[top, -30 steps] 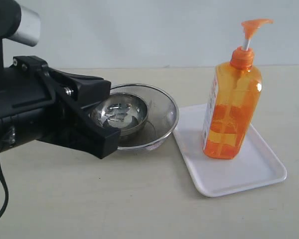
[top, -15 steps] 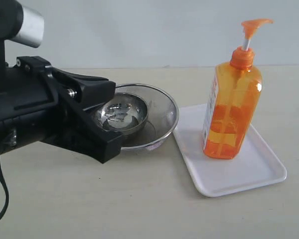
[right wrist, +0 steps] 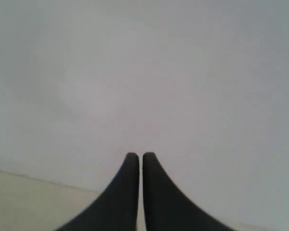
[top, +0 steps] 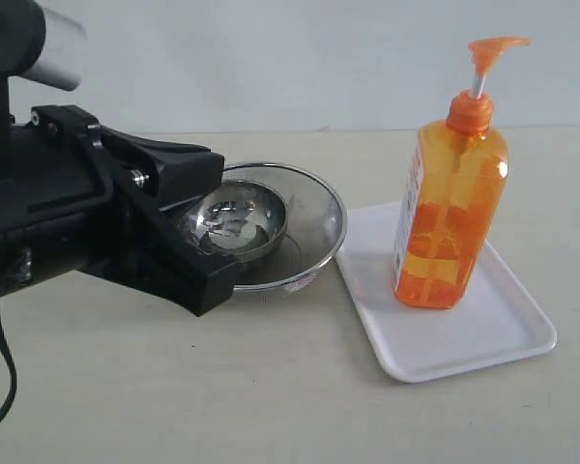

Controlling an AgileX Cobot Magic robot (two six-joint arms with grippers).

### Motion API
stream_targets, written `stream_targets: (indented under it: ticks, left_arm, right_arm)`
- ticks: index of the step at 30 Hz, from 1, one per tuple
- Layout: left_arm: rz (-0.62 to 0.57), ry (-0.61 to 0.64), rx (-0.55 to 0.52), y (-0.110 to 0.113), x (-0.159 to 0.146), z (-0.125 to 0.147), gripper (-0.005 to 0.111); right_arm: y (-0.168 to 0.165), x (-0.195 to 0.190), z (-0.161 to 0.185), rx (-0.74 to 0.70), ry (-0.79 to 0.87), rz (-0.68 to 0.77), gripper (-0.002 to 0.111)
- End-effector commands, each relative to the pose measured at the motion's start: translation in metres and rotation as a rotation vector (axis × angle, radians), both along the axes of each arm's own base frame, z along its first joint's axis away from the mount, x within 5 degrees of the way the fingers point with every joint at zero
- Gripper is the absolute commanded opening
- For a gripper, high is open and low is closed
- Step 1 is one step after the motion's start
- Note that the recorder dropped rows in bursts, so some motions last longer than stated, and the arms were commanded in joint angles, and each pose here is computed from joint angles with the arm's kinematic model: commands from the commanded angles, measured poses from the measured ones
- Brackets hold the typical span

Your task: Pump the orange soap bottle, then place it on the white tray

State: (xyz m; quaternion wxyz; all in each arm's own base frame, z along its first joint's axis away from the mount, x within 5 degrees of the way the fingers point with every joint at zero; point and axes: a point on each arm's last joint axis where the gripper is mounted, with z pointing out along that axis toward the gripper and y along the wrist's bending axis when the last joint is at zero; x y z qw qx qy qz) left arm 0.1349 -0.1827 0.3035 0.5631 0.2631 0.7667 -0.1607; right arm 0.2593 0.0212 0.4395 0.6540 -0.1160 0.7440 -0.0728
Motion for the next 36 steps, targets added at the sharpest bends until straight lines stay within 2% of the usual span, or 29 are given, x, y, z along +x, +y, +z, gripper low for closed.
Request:
stream_targets:
  ticks: [1, 10, 19, 27, 36]
  left_arm:
    - [0.007, -0.006, -0.003, 0.001, 0.0, 0.001, 0.005]
    - [0.005, -0.008, -0.002, 0.001, 0.0, 0.001, 0.005]
    - [0.006, -0.006, -0.005, 0.001, 0.0, 0.001, 0.005]
    - [0.01, -0.007, -0.004, 0.002, 0.0, 0.001, 0.005]
    - [0.001, -0.007, -0.005, 0.001, -0.001, 0.001, 0.005]
  right_arm:
    - [-0.047, 0.002, -0.02, 0.061, 0.198, -0.183, 0.0]
    - [-0.062, 0.037, -0.084, 0.164, 0.567, -0.092, 0.0]
    - [-0.063, 0.043, -0.142, 0.179, 0.802, -0.088, 0.0]
    - [-0.06, 0.029, -0.177, 0.202, 0.917, -0.088, 0.0]
    - [-0.06, 0.033, -0.216, 0.213, 1.032, -0.075, 0.0]
